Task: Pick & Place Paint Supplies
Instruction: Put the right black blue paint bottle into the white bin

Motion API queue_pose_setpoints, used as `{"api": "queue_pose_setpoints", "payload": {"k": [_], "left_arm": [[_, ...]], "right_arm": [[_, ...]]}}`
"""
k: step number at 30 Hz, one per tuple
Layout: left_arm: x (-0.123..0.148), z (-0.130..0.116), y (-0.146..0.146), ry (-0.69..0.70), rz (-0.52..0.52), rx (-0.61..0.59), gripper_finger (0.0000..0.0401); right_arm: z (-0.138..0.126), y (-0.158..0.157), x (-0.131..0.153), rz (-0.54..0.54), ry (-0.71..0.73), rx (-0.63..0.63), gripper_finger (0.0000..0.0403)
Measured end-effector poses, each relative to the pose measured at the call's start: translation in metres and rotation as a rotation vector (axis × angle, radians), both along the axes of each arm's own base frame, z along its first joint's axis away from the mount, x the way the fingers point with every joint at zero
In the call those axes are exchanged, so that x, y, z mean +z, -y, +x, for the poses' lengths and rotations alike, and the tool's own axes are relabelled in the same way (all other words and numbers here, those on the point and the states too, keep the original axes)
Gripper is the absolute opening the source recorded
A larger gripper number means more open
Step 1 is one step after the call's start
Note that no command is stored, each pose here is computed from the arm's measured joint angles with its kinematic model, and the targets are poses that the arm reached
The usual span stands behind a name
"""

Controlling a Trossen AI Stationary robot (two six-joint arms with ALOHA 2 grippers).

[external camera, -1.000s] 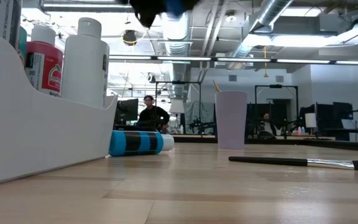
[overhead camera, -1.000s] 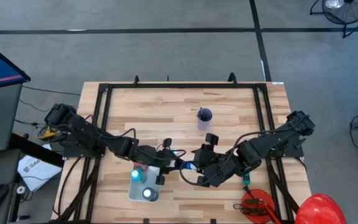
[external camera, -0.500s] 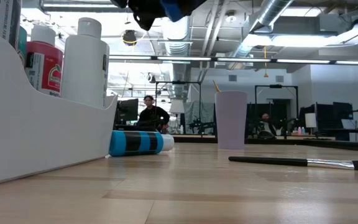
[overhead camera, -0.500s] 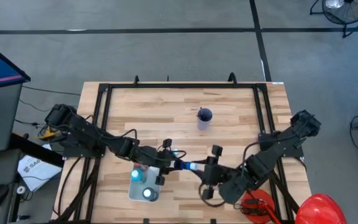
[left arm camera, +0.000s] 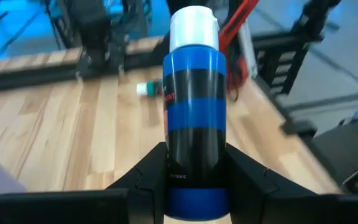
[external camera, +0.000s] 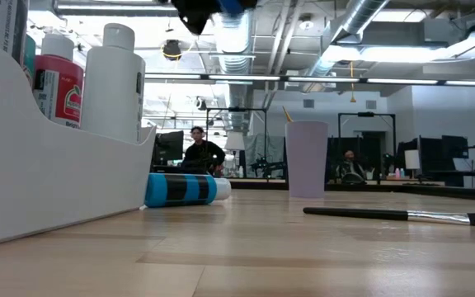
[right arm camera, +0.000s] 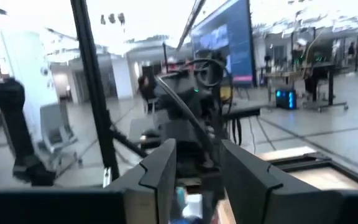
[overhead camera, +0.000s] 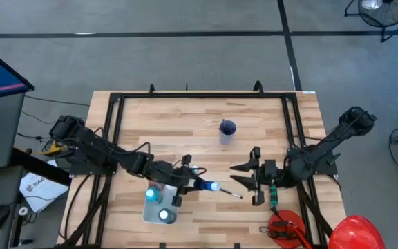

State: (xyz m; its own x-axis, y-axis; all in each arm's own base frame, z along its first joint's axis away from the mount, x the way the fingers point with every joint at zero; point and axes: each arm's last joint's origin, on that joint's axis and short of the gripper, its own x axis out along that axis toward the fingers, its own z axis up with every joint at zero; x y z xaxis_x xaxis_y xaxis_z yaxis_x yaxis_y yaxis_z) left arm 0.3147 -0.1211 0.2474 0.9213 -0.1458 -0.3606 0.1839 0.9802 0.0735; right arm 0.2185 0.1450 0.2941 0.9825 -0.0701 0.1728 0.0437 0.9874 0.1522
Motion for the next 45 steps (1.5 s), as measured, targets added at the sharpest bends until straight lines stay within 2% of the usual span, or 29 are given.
{"api": "queue_pose_setpoints", "payload": {"k": [6,11,18,27,31,36,41,45], "left_arm": [[0.018,0.001,0.006,0.150,-0.077,-0.037,0.0106],[0.026,0.001,0.007,0.231,-0.115,0.046,0.0106],[0.030,0.002,0.005,0.270,-0.135,0.085,0.0106],[0.029,0.002,0.006,0.265,-0.104,0.075,0.0106],[0.029,0.002,0.006,0.265,-0.094,0.074,0.0106],[0.028,0.002,0.006,0.261,-0.092,0.072,0.0107],[0.028,0.001,0.007,0.258,-0.091,0.067,0.0107],[0.028,0.001,0.007,0.261,-0.089,0.066,0.0107]], "right_arm": [[0.008,0.004,-0.021,0.024,0.001,-0.023,0.0123],[0.017,-0.011,-0.022,0.008,-0.014,0.003,0.0120],[0.017,-0.028,-0.015,0.012,-0.009,0.052,0.0119],[0.018,-0.029,-0.026,-0.085,-0.109,0.047,0.0119],[0.019,-0.029,-0.030,-0.088,-0.139,0.044,0.0125],[0.019,-0.028,-0.030,-0.091,-0.139,0.031,0.0172],[0.020,-0.023,-0.031,-0.074,-0.156,-0.085,0.0248],[0.024,-0.016,-0.030,-0.045,-0.141,-0.113,0.0282]]}}
